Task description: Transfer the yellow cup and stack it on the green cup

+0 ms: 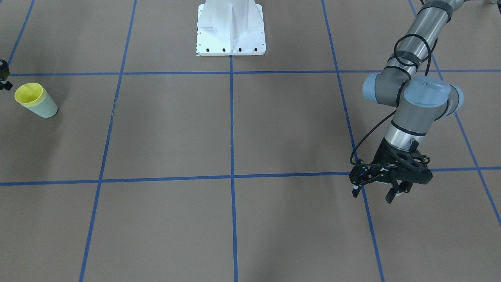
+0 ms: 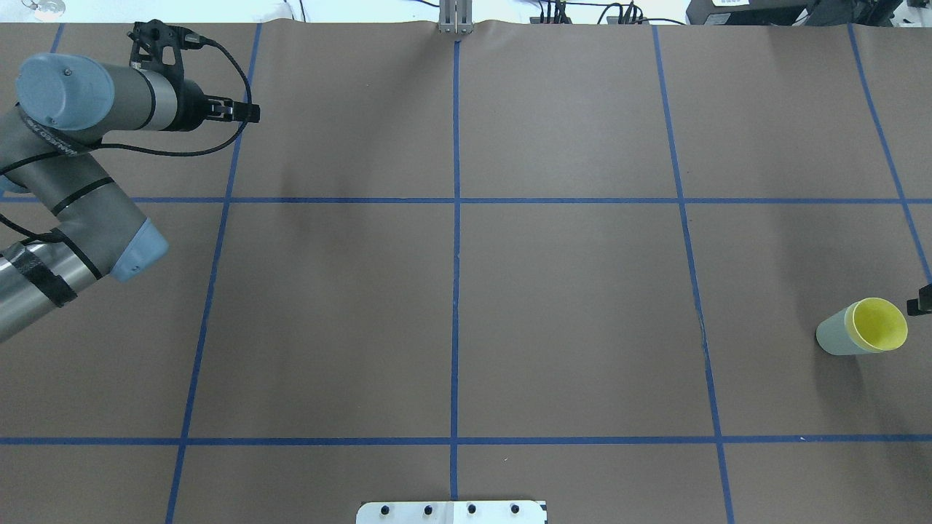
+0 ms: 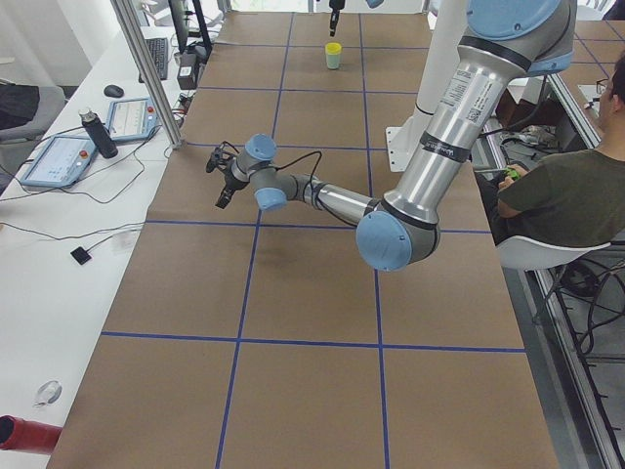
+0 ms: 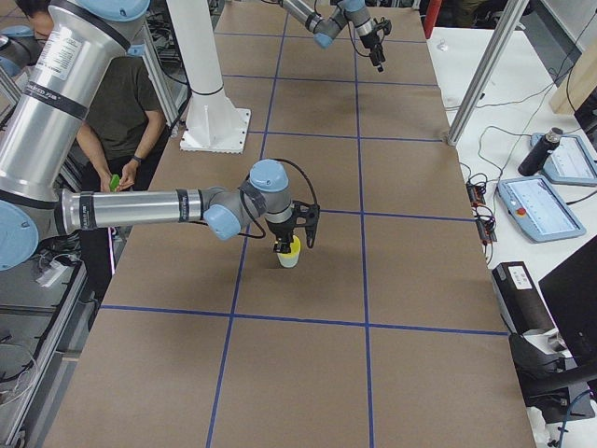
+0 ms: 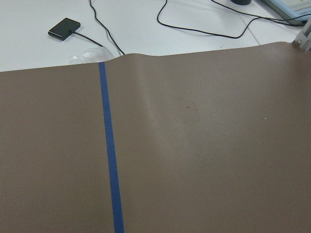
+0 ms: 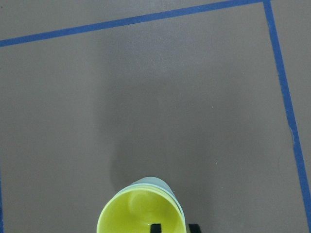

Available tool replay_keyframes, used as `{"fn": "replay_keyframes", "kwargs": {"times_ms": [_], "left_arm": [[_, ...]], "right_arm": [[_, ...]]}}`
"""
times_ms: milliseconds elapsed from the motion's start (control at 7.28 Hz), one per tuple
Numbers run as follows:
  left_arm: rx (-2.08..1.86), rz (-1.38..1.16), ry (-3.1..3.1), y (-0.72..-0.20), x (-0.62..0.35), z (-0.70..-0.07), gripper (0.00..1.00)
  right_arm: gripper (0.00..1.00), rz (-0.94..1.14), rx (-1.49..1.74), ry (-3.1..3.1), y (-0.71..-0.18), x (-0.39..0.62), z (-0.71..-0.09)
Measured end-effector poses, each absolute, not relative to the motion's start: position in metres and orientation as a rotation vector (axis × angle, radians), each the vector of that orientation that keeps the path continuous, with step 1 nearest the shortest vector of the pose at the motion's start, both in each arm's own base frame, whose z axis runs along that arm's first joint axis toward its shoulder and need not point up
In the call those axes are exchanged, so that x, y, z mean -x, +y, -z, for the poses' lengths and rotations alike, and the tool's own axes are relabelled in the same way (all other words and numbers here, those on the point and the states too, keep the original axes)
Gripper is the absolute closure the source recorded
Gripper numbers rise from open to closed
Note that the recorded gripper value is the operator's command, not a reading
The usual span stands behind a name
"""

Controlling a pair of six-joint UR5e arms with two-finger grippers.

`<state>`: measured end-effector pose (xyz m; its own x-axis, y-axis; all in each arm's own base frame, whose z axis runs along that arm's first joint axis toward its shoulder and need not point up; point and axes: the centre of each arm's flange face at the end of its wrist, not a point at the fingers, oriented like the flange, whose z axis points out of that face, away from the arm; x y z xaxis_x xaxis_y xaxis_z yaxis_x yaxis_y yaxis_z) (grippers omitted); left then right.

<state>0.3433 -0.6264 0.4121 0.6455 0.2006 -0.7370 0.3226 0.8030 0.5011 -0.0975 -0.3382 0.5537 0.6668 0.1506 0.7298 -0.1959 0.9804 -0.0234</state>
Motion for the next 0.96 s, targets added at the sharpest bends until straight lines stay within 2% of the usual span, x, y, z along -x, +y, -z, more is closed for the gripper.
{"fn": "replay_keyframes", "kwargs": {"times_ms": [412,962], "left_arm": [[-0.616,0.077,0.857,-0.639,-0.322,-0.418,0.0],[-0.498,-0.048,0.738,-0.681,-0.213,-0.443,0.0]], "right_arm": [[0.0,-0.183,-0.095,-0.832,-0.351,0.103,-0.547],[0.0,-0.181,-0.155,-0.847,-0.419,0.121,-0.55]]}}
